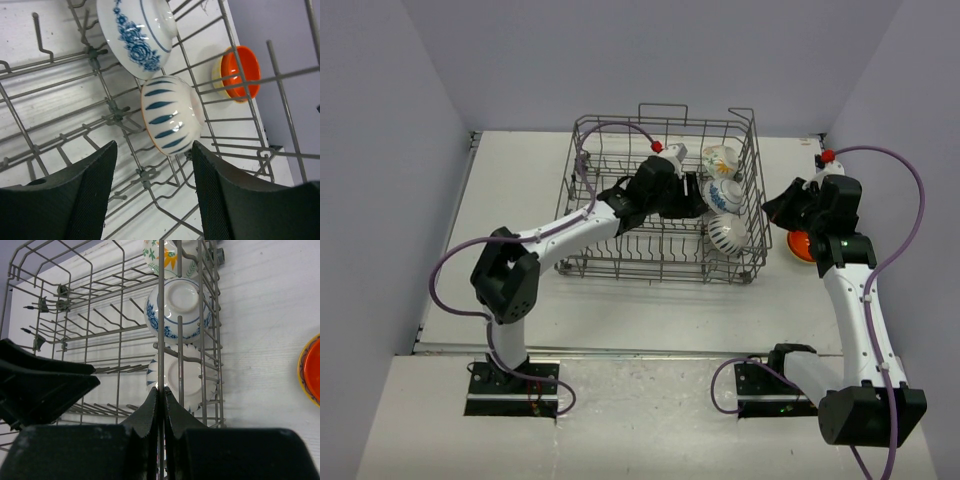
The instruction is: Unload the bowls from the dish rack
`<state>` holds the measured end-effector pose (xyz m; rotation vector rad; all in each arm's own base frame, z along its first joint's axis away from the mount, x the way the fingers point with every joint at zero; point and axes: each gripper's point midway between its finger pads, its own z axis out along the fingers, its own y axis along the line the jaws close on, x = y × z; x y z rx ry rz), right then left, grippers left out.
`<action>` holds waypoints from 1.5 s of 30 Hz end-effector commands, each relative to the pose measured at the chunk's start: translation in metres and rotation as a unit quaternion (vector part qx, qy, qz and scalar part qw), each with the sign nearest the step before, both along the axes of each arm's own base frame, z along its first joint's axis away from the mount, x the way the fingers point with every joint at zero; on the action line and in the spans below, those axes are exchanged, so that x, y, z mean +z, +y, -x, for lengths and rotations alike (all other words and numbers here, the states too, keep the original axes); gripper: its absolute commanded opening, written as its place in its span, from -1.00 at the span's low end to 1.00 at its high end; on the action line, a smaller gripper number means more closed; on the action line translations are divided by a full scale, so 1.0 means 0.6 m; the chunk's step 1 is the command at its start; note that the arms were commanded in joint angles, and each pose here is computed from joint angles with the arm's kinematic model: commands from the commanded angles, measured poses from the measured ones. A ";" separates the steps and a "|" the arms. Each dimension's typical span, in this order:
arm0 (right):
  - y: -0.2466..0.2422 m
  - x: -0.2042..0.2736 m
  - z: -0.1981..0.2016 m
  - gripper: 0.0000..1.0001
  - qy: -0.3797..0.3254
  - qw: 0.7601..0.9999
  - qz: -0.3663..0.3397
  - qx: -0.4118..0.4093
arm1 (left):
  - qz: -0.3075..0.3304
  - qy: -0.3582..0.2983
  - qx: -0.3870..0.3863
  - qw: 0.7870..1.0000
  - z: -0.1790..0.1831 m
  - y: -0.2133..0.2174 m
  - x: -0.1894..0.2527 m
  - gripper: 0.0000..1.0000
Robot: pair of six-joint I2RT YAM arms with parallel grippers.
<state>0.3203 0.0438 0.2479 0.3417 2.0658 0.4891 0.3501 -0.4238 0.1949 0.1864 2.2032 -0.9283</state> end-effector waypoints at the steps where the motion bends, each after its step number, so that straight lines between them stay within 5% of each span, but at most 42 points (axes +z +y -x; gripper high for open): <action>1: 0.013 -0.050 0.013 -1.00 0.056 0.998 0.004 0.022 | 0.017 0.021 -0.077 0.997 -0.003 -0.005 0.011 0.25; 10: 0.013 -0.054 0.011 -1.00 0.056 0.998 0.003 0.020 | 0.042 0.064 -0.144 0.987 0.023 -0.024 -0.022 0.25; 30: 0.019 -0.056 0.011 -1.00 0.056 0.998 0.000 0.025 | 0.037 0.109 -0.136 0.984 0.012 -0.045 -0.111 0.26; 45: 0.017 -0.059 0.011 -1.00 0.058 0.998 0.005 0.024 | 0.118 0.095 -0.161 0.975 0.013 -0.073 -0.087 0.27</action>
